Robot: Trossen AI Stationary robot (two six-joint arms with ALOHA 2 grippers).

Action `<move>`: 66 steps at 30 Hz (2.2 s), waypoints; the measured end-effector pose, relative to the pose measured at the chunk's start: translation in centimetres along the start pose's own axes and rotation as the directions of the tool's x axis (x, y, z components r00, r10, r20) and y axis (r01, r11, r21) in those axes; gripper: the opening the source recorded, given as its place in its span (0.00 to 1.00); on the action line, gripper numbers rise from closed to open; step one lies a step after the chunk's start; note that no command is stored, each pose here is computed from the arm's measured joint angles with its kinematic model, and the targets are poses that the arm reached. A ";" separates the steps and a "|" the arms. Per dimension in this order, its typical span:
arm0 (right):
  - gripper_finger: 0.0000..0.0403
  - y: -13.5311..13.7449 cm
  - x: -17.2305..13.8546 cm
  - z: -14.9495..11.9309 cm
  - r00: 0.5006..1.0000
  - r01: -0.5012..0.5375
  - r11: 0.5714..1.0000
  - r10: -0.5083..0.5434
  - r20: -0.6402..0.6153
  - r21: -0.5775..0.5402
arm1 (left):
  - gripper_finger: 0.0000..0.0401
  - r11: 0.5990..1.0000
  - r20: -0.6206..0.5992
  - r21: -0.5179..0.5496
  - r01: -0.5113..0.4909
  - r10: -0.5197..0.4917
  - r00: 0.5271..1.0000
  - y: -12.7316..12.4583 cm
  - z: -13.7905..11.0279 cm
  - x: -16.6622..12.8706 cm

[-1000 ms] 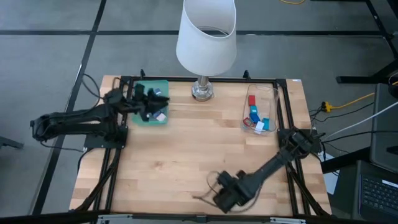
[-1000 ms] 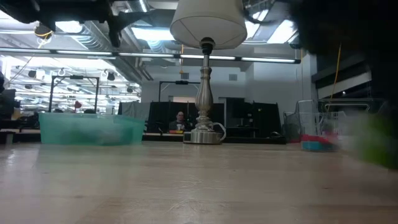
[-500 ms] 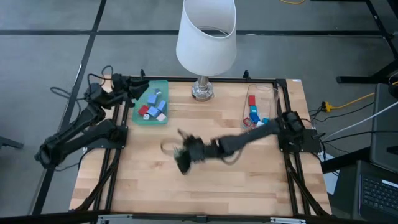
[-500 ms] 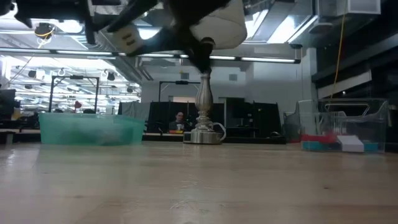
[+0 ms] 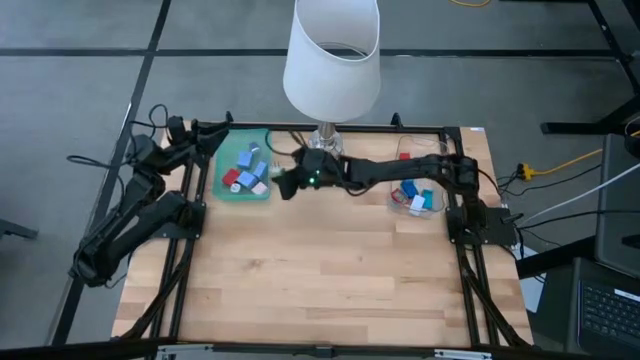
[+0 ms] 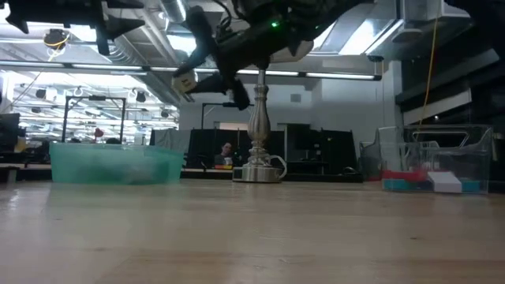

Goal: Pick & Place Office items
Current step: Put the green charger adapter into the green bin, then return to Home Position

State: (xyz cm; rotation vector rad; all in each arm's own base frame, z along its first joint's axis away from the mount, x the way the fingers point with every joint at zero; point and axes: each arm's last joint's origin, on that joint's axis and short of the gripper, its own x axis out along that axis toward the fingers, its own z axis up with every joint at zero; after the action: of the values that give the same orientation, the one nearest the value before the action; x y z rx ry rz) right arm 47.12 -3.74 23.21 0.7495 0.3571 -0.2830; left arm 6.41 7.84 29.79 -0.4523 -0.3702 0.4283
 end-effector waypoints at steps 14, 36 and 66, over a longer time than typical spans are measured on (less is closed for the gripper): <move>0.37 0.8 10.8 0.9 0.995 -0.086 0.996 0.086 -0.047 -0.002 | 0.42 0.999 -0.042 -0.021 -0.031 0.030 0.999 0.5 -0.4 0.2; 0.38 -3.5 13.3 1.5 0.999 0.044 0.994 -0.044 0.000 0.097 | 0.42 0.999 -0.054 -0.033 -0.036 0.034 0.998 0.6 -0.5 0.2; 0.04 5.3 9.1 1.1 0.890 -0.405 0.914 0.390 -0.235 -0.019 | 0.42 0.998 -0.127 -0.035 0.057 -0.061 0.990 0.3 -0.7 0.2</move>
State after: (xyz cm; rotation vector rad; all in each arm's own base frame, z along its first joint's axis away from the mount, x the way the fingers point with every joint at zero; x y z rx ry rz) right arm 57.57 -1.99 23.42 0.7713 0.4171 0.2056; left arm 6.81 7.94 29.07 -0.4952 -0.2651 0.3345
